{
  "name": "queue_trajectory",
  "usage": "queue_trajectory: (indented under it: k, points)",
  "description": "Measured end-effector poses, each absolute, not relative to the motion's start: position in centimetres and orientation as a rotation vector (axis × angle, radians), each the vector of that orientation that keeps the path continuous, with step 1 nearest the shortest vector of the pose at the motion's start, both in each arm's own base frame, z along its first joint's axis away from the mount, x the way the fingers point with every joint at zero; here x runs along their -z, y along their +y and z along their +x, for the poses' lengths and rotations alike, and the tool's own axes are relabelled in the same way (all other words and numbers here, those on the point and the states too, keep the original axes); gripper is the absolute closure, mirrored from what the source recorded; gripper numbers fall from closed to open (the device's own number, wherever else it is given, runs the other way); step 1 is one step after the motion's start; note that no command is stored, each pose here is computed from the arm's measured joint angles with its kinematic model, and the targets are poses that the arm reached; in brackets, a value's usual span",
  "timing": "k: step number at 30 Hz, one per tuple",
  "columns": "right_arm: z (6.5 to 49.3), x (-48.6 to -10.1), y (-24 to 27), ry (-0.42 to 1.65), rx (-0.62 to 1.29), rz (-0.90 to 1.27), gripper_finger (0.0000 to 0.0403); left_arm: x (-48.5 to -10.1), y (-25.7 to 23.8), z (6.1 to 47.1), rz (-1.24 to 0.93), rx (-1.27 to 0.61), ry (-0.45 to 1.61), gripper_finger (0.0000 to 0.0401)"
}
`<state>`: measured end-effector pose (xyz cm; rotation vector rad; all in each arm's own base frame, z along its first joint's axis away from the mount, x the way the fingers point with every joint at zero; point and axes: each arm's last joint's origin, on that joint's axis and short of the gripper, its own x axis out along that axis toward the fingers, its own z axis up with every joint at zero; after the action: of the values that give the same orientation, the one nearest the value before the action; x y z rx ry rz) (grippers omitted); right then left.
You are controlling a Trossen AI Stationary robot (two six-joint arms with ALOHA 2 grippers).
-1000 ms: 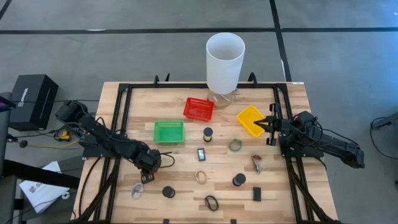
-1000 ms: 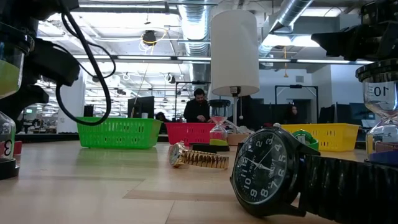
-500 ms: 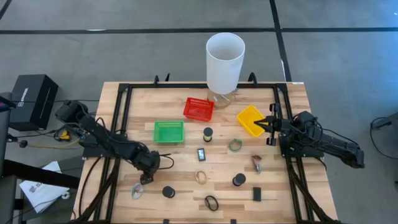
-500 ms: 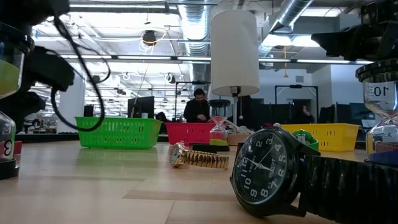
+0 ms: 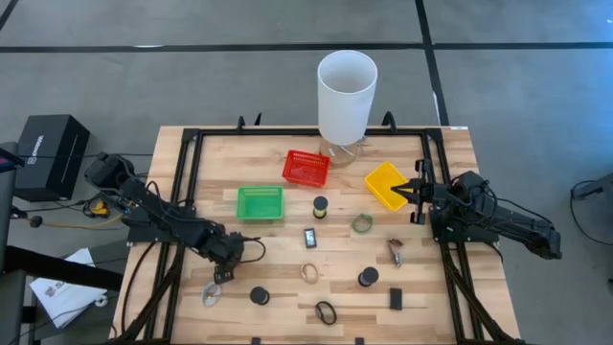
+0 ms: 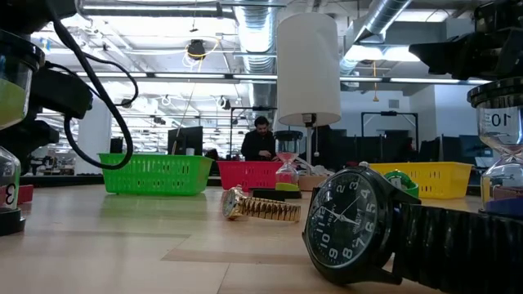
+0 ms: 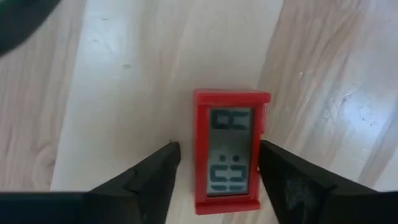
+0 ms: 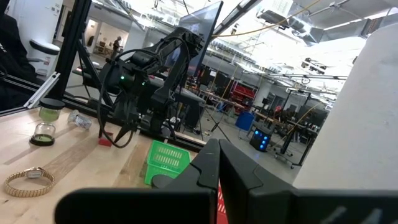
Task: Pick & Place Office items
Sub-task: Put the red digital timer into the green bin
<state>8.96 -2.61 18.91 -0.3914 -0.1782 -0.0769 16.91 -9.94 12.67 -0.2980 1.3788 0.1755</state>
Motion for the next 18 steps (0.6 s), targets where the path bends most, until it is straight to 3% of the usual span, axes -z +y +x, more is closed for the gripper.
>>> queue_trajectory:
  k: [7, 18]
  points:
    - [8.9, -19.0, -2.6, -0.185, 0.079, -0.394, 0.0403, -12.8, -9.8, 16.9, -0.293, -0.187, 1.361, 0.0252]
    - [8.6, -20.2, -2.6, -0.316, 0.099, -0.28, 0.0403, -15.3, -8.7, 16.9, -0.274, -0.253, 1.126, 0.0251]
